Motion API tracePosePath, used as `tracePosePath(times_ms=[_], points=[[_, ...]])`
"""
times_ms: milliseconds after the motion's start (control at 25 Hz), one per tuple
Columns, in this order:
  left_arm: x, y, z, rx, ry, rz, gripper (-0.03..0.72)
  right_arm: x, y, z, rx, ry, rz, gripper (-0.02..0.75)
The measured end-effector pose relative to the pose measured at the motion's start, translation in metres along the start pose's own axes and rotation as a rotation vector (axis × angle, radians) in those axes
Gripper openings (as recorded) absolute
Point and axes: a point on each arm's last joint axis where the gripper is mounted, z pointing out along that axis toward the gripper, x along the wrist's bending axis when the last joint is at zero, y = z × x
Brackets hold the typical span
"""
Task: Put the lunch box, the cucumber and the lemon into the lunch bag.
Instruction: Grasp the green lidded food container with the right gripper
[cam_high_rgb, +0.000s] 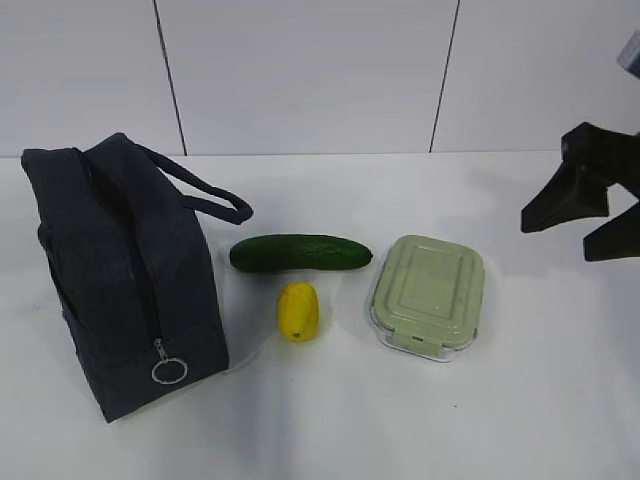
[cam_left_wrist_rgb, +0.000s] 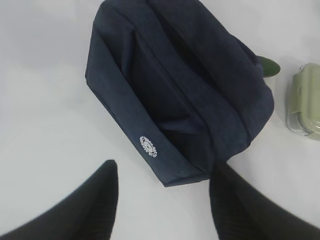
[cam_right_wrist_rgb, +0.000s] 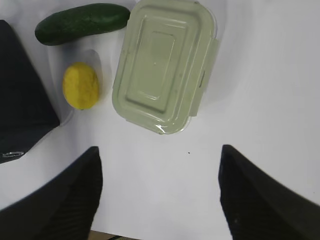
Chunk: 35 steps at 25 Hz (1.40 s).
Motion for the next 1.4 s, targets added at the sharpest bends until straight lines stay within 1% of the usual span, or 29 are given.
tracePosePath(times_ms=[240,400,600,800,1000,1200,1400], points=[[0.0,0.001,0.0,-0.015,-0.004,-0.004,0.424,-0.006,0.007,0.024,0.047,0.024,0.008,0.552],[-0.001,0.002,0.0,-0.019,-0.006,-0.005,0.424,-0.012,0.01,0.041,0.077,0.022,0.008,0.553],[-0.001,0.003,0.0,-0.035,-0.007,-0.006,0.424,-0.021,0.016,0.058,0.088,0.038,0.029,0.555],[0.0,0.005,0.0,-0.058,-0.005,-0.006,0.424,-0.032,0.021,0.075,0.101,0.071,0.038,0.556],[-0.001,0.007,0.0,-0.079,-0.012,-0.013,0.424,-0.037,0.025,0.091,0.071,0.095,0.032,0.556],[-0.001,0.01,0.0,-0.105,-0.015,-0.017,0.424,-0.048,0.011,0.109,0.047,0.113,0.063,0.556],[-0.001,0.012,0.005,-0.096,-0.019,-0.028,0.424,-0.056,-0.004,0.126,0.019,0.162,0.097,0.556]])
